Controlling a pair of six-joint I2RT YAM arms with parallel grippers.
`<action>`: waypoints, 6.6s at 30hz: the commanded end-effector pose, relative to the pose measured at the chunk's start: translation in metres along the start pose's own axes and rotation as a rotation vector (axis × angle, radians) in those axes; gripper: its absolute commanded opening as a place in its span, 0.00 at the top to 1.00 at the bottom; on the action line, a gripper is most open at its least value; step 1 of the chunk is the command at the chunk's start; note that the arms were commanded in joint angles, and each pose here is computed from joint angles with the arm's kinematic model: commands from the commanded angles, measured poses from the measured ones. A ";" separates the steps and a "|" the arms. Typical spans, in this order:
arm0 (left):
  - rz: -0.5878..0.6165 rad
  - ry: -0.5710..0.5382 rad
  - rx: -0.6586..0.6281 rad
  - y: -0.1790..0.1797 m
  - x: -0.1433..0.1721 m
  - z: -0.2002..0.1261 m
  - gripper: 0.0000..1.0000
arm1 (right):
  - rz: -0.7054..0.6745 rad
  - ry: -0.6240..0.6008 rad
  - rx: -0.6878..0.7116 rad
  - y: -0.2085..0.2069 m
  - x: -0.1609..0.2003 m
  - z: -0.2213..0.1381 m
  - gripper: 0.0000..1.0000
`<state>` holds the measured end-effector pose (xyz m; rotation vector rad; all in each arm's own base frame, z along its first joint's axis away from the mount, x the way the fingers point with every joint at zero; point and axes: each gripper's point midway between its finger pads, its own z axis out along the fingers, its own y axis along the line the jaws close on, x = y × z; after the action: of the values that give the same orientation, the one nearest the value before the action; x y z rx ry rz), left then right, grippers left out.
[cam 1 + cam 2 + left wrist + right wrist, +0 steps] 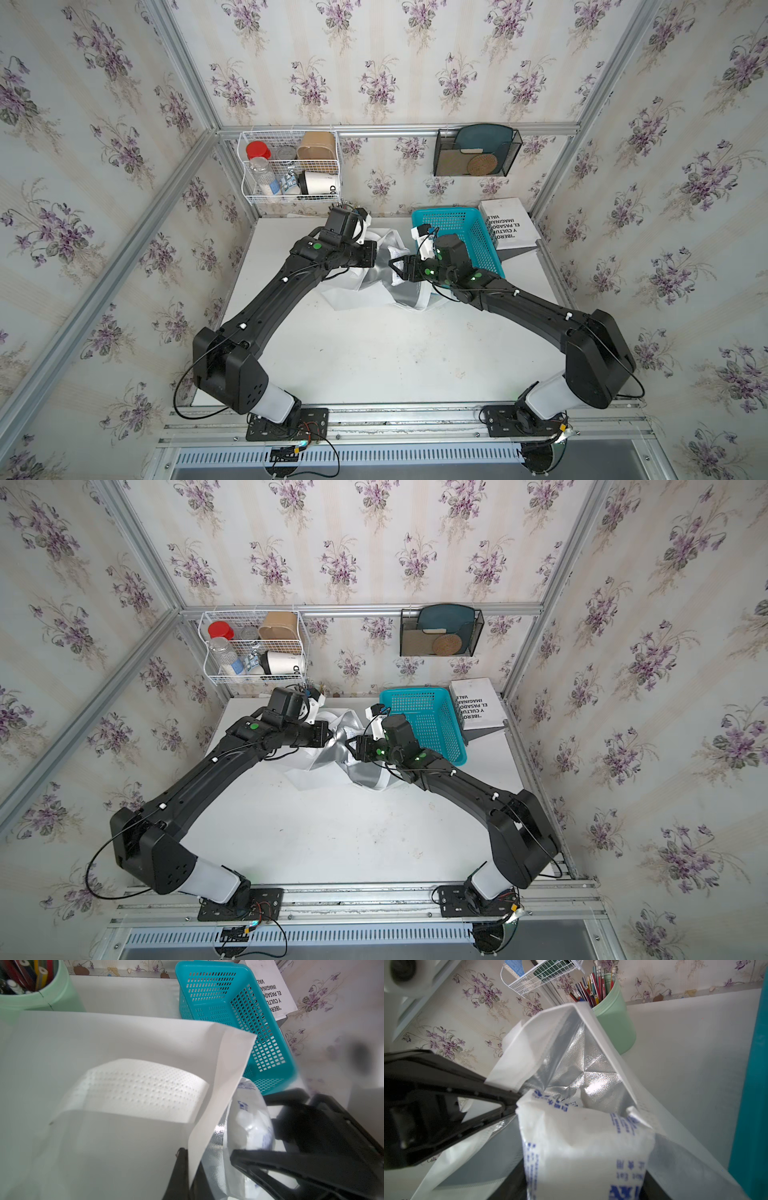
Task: Place the ice pack in the delivery bag
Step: Place the ice pack in the delivery bag, then adjust the delivery bag at the center of the board.
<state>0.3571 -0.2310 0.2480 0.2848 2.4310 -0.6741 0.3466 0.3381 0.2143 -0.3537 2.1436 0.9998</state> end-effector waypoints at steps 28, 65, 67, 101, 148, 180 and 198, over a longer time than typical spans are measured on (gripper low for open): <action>-0.004 -0.054 0.026 -0.004 -0.008 -0.006 1.00 | 0.083 0.100 0.053 0.003 0.024 0.063 0.42; -0.171 -0.011 0.019 0.014 -0.006 -0.002 1.00 | 1.020 -0.134 0.010 -0.025 0.066 -0.112 0.37; -0.191 0.009 0.027 0.015 -0.003 0.003 1.00 | 1.187 -0.056 -0.030 -0.015 0.094 -0.101 0.39; -0.213 0.018 0.131 0.010 0.000 -0.005 1.00 | 1.610 0.007 0.309 -0.026 0.184 0.017 0.71; -0.347 0.135 0.421 -0.071 0.051 -0.046 1.00 | -0.336 0.023 0.321 0.102 -0.019 -0.091 1.00; -0.373 0.069 0.291 -0.042 0.058 -0.035 1.00 | -0.342 0.252 0.192 0.041 0.040 -0.081 1.00; -0.152 -0.159 0.017 0.015 0.020 -0.108 0.35 | -0.307 0.007 0.118 0.078 0.011 -0.147 0.27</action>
<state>0.2927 -0.1906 0.2983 -0.0530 2.3612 -0.9668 0.2213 0.2868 0.2926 -0.6987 2.1214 0.6734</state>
